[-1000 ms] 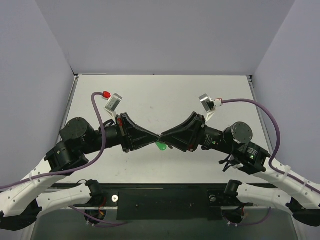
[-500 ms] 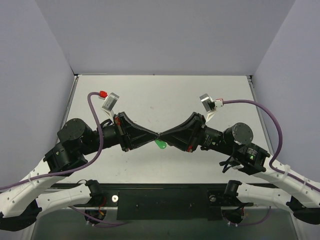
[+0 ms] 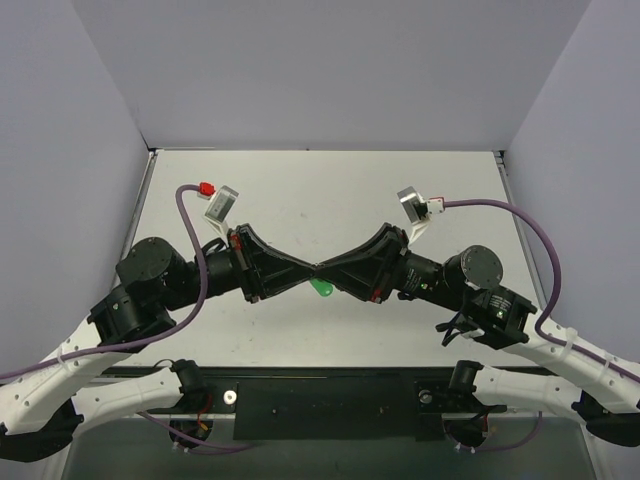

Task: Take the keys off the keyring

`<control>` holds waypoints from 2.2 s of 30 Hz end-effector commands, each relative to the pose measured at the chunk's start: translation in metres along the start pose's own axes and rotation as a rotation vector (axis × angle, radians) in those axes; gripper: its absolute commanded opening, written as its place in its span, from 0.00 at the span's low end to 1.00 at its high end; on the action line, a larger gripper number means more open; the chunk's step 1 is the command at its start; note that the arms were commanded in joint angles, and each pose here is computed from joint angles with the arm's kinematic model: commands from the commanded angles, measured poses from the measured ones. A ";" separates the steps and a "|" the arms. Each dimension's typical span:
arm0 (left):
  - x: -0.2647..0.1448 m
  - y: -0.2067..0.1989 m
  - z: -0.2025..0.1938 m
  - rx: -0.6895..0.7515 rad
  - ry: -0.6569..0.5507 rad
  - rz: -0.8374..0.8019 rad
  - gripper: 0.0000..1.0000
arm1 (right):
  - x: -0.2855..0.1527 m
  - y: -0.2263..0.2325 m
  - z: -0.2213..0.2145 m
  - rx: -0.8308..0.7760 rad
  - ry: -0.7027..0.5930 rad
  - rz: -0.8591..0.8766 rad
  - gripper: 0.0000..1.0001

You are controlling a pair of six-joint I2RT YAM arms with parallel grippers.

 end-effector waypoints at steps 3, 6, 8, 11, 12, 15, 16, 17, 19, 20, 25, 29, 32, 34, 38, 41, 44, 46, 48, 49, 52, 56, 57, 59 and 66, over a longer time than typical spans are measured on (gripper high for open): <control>-0.006 -0.009 0.013 0.016 -0.063 -0.020 0.00 | 0.004 0.022 0.011 -0.020 -0.046 0.082 0.12; -0.008 -0.009 0.015 0.017 -0.073 -0.008 0.00 | 0.002 0.021 0.012 -0.018 -0.052 0.076 0.13; -0.008 -0.008 0.015 0.019 -0.075 -0.006 0.00 | 0.001 0.024 0.013 -0.012 -0.066 0.090 0.13; -0.008 -0.008 0.014 0.018 -0.072 -0.004 0.00 | 0.002 0.024 0.013 0.000 -0.074 0.103 0.12; -0.007 -0.008 0.014 0.018 -0.073 -0.003 0.00 | 0.002 0.026 0.014 0.007 -0.078 0.113 0.12; -0.008 -0.008 0.015 0.017 -0.076 -0.003 0.00 | 0.002 0.026 0.014 0.023 -0.084 0.125 0.11; -0.008 -0.007 0.014 0.015 -0.074 -0.002 0.00 | 0.003 0.026 0.013 0.023 -0.085 0.127 0.10; -0.008 -0.008 0.015 0.014 -0.075 -0.005 0.00 | 0.003 0.026 0.013 0.023 -0.084 0.127 0.08; -0.009 -0.008 0.015 0.014 -0.075 -0.005 0.00 | 0.003 0.025 0.012 0.021 -0.075 0.122 0.08; -0.008 -0.008 0.014 0.014 -0.072 -0.006 0.00 | 0.004 0.024 0.012 0.020 -0.074 0.121 0.08; -0.008 -0.009 0.014 0.011 -0.073 -0.009 0.00 | 0.006 0.023 0.009 0.010 -0.058 0.106 0.06; -0.006 -0.007 0.012 0.011 -0.065 -0.005 0.00 | 0.011 0.021 0.000 -0.011 -0.014 0.087 0.04; -0.006 -0.006 0.012 0.008 -0.062 -0.003 0.00 | 0.012 0.020 -0.004 -0.016 0.006 0.079 0.00; -0.005 -0.006 0.011 0.009 -0.060 0.002 0.00 | 0.011 0.021 -0.005 -0.019 0.012 0.083 0.00; -0.010 -0.003 0.007 0.024 -0.031 0.029 0.32 | 0.007 0.019 -0.007 -0.044 0.035 0.063 0.00; -0.018 -0.001 0.008 0.052 -0.016 0.067 0.71 | 0.001 0.016 -0.009 -0.064 0.062 0.029 0.00; -0.032 0.005 0.006 0.097 0.029 0.145 0.80 | -0.008 0.019 -0.009 -0.098 0.094 0.013 0.00; -0.040 0.007 0.009 0.143 0.047 0.185 0.79 | -0.012 0.018 -0.011 -0.099 0.135 0.002 0.00; -0.046 0.007 0.011 0.220 0.069 0.191 0.74 | -0.013 0.019 -0.013 -0.089 0.185 -0.010 0.00; -0.048 0.004 0.011 0.242 0.085 0.171 0.72 | -0.016 0.015 -0.019 -0.073 0.243 -0.040 0.00; -0.052 0.008 -0.002 0.302 0.174 0.151 0.66 | -0.016 0.008 -0.023 -0.025 0.342 -0.127 0.00; -0.050 0.011 -0.019 0.276 0.189 0.095 0.66 | -0.014 0.014 -0.018 0.008 0.300 -0.090 0.00; -0.045 0.006 -0.015 0.270 0.143 0.058 0.66 | -0.016 0.015 -0.018 0.013 0.288 -0.087 0.00; -0.043 0.003 -0.018 0.238 0.095 0.007 0.67 | -0.015 0.015 -0.015 0.020 0.256 -0.088 0.00; -0.029 0.002 -0.032 0.168 0.065 -0.099 0.72 | -0.002 0.023 -0.006 0.057 0.183 -0.030 0.00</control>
Point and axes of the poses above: each gripper's point midway between its finger pads, its own x axis out along the fingers, its own y axis along the line the jaws close on, z = x × y, the point moved 5 cm from there along -x, back along the fingers, and after that the axes turned 14 degrees about x, right-handed, at the moved point
